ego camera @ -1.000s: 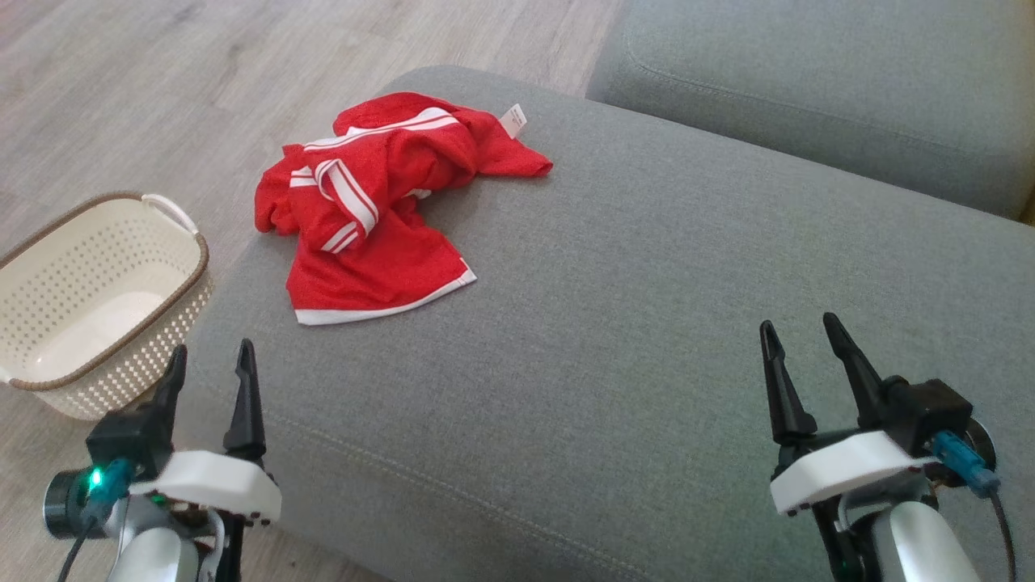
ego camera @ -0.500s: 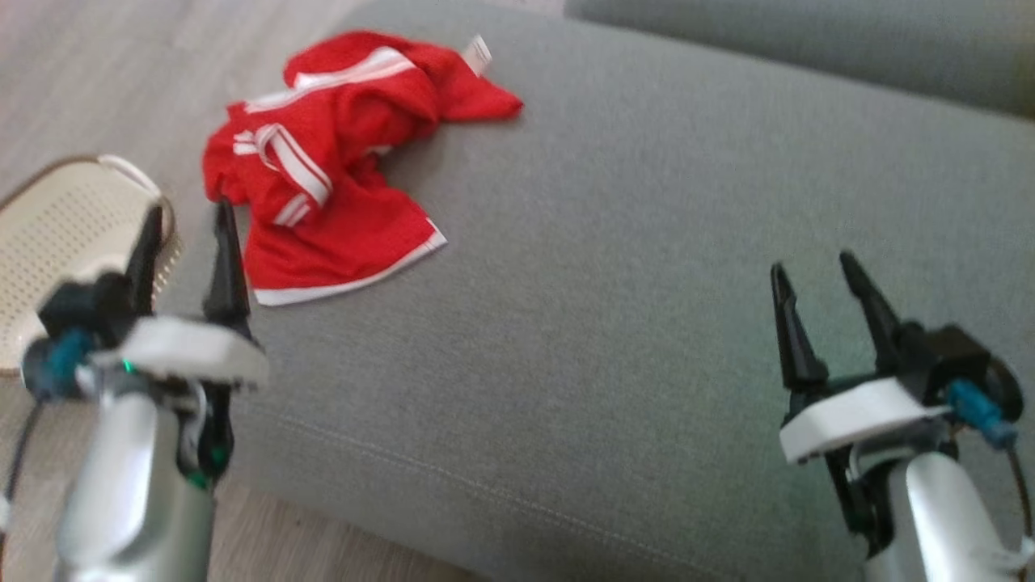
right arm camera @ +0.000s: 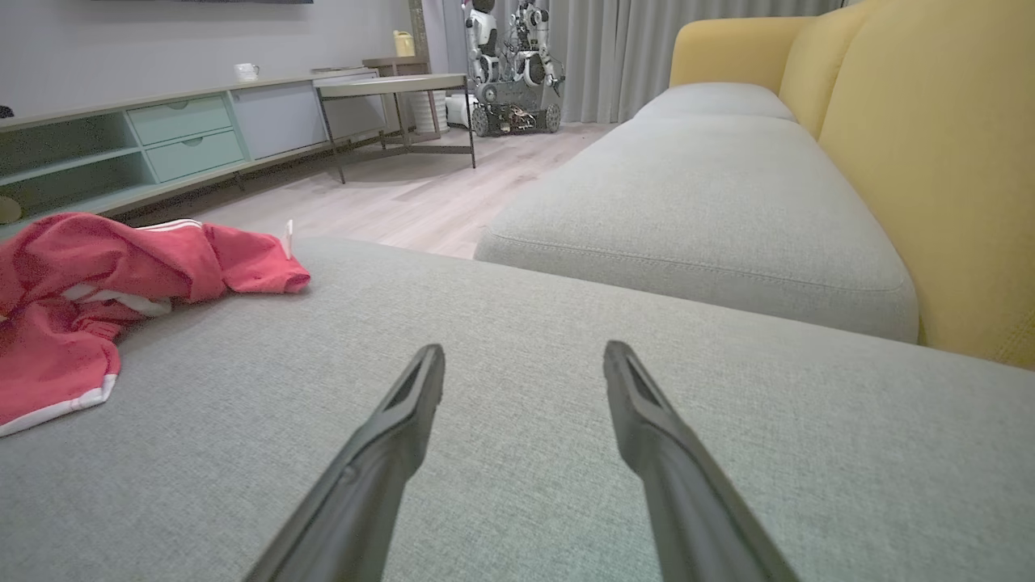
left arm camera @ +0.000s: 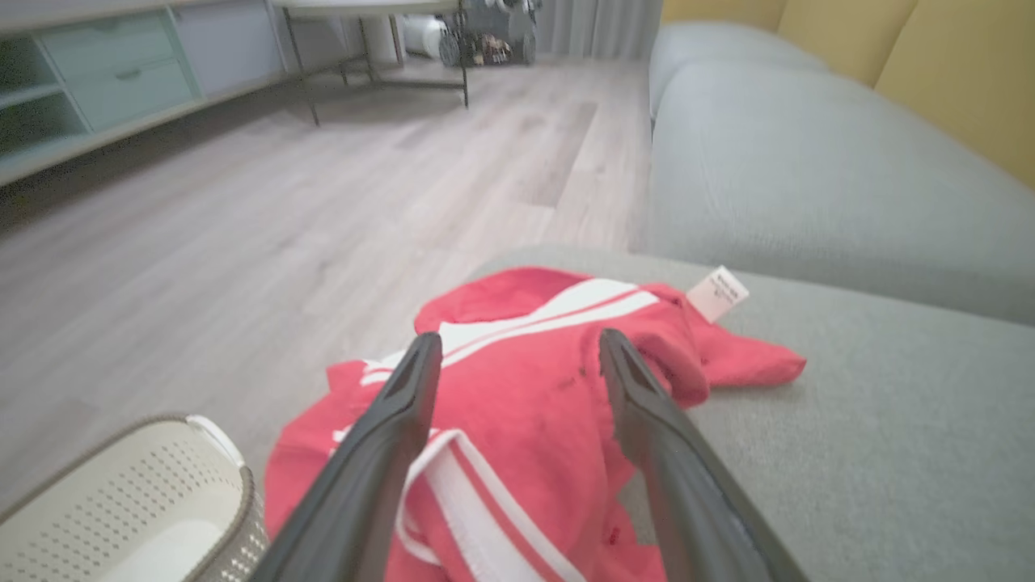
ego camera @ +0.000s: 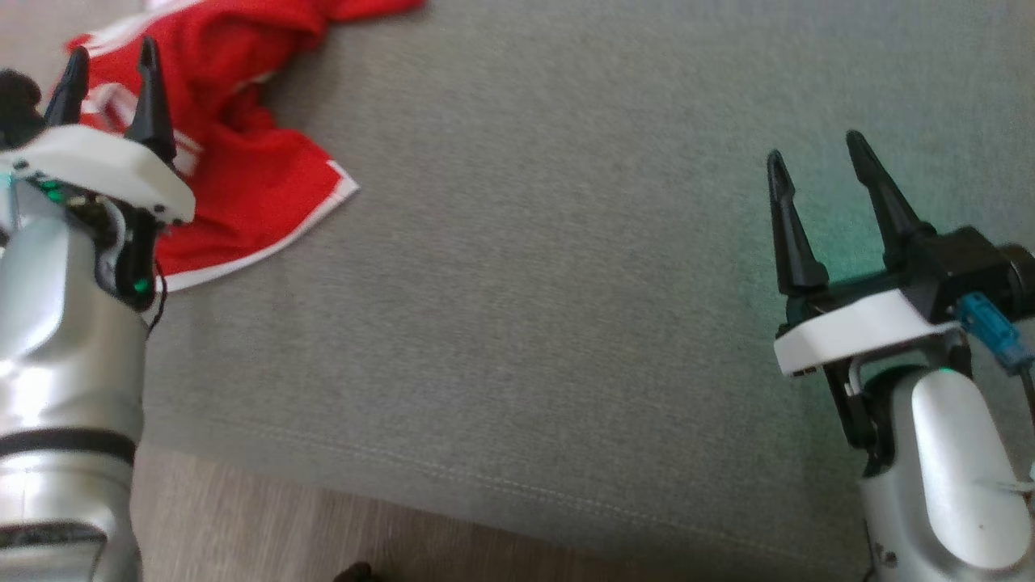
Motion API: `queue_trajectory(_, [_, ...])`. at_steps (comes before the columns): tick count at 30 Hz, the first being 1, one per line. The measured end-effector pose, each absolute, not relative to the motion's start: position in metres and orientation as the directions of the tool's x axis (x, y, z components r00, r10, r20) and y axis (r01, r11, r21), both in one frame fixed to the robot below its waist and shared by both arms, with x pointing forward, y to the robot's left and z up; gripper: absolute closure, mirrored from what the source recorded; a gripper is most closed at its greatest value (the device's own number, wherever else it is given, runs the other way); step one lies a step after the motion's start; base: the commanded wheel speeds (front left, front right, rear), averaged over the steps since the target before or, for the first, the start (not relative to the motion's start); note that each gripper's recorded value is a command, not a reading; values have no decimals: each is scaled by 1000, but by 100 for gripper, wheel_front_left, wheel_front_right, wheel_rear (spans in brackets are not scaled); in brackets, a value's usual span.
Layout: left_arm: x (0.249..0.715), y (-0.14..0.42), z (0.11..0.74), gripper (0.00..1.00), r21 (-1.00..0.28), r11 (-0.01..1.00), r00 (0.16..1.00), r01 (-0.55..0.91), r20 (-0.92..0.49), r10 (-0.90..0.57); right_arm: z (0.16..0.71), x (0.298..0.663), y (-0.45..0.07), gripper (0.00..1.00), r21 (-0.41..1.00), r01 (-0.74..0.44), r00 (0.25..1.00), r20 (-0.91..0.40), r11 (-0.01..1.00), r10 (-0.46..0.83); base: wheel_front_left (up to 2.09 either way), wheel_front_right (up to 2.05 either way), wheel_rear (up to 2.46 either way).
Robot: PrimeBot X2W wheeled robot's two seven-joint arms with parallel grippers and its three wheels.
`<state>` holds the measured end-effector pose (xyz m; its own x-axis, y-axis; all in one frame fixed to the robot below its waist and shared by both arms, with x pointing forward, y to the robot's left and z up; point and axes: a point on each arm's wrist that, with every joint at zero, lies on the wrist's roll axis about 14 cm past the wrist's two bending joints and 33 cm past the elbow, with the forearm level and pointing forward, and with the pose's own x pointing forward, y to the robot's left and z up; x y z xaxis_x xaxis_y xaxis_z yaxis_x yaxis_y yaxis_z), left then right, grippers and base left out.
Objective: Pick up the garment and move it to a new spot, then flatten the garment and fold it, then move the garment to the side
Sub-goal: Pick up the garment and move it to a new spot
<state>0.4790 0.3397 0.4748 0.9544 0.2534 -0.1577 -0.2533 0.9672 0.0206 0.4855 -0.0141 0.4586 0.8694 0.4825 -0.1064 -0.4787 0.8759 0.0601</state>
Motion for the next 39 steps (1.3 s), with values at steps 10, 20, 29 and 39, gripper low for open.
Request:
queue_trajectory(10, [495,332,385,0,46,973,845,-226,-489,219,429,496,-34,0,68,-435,883,-163,898,441,0,0,0])
queue_trajectory(20, [508,353,445,100,39,963,917,-267,-297,266,451,495,-44,0,57,-410,904,-107,910,414,0,0,0])
queue_trajectory(29, [496,350,546,100,63,975,977,-215,10,214,485,475,-58,0,73,-379,923,-32,922,382,0,0,0])
queue_trajectory(39, [429,315,561,100,62,986,980,-155,133,146,503,439,-84,0,85,-322,946,-12,943,325,0,0,0])
